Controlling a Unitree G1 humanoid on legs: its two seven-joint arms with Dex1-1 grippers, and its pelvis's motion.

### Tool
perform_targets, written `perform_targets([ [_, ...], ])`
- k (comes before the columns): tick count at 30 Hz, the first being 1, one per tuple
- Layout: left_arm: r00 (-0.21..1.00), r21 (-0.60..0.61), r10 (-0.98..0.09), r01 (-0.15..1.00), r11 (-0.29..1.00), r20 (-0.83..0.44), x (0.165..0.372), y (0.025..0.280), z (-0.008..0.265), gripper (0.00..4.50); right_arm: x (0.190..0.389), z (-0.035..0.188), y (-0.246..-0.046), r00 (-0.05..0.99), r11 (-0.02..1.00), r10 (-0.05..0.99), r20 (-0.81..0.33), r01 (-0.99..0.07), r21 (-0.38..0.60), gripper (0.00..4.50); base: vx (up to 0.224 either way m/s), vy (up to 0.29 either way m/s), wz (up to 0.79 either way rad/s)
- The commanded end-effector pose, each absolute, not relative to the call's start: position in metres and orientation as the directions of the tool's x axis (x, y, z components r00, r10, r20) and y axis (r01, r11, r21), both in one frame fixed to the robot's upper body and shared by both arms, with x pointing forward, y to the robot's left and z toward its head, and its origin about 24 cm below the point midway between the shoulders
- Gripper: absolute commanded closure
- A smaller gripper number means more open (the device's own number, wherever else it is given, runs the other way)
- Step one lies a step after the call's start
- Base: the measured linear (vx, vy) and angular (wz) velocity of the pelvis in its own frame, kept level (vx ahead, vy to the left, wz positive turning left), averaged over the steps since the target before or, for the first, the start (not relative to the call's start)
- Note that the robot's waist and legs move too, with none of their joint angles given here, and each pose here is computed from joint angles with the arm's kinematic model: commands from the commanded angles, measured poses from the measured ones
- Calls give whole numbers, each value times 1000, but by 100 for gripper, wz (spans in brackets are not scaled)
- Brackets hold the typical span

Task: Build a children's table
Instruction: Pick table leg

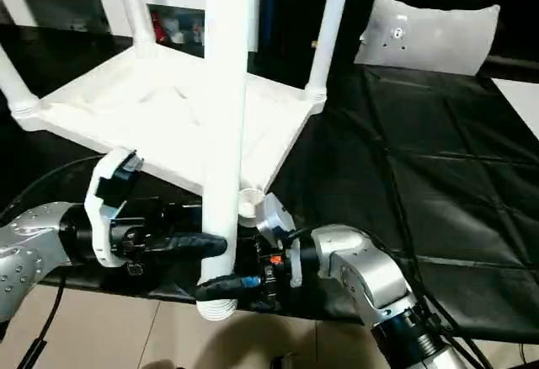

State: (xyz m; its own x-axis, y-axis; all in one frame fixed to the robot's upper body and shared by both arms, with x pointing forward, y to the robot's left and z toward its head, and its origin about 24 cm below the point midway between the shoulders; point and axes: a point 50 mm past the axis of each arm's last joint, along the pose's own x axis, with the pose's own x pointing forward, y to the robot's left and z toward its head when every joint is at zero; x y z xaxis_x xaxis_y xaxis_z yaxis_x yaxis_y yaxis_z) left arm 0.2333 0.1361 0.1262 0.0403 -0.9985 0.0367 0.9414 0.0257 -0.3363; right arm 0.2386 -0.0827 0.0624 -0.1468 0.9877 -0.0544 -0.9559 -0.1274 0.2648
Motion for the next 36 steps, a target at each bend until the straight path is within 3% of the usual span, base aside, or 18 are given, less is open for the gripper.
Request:
perform_targets([
  [1, 9, -333, -1000, 943, 3, 17, 231, 130, 123, 215, 245, 68, -84, -128, -112, 990, -57, -967, 230, 255, 0, 0, 0],
  [5, 35, -313, -999, 949, 29, 13, 233, 132, 121, 246, 247, 68, -84, -113, -97, 992, -58, -970, 221, 256, 0, 0, 0],
  [15, 34, -326, -999, 945, 21, 34, 231, 132, 120, 257, 249, 68, -82, -109, -95, 992, -55, -973, 210, 256, 0, 0, 0],
  [19, 64, -333, -995, 942, 37, 72, 234, 136, 124, 257, 257, 68, -82, -34, -22, 997, -66, -982, 186, 256, 0, 0, 0],
  [21, 85, -329, -992, 943, 52, 88, 236, 138, 127, 257, 260, 70, -84, -13, -2, 998, -57, -980, 199, 187, 0, 0, 0],
  [23, 98, -323, -990, 945, 59, 106, 238, 140, 132, 257, 264, 72, -86, 14, 25, 998, -57, -981, 193, 187, 0, 0, 0],
  [25, 112, -315, -986, 946, 69, 122, 240, 143, 136, 257, 266, 75, -88, 32, 41, 998, -50, -980, 195, 152, 0, 0, 0],
  [30, 192, -288, -971, 946, 146, 139, 248, 151, 143, 257, 272, 82, -95, 68, 70, 998, -20, -978, 194, 119, 0, 0, 0],
  [34, 331, -274, -933, 919, 285, 139, 261, 156, 149, 259, 281, 93, -104, 152, 141, 988, 42, -970, 196, 88, 0, 0, 0],
  [36, 443, -247, -889, 880, 406, 114, 271, 159, 153, 260, 290, 105, -112, 262, 232, 956, 135, -951, 204, 71, 0, 0, 0],
])
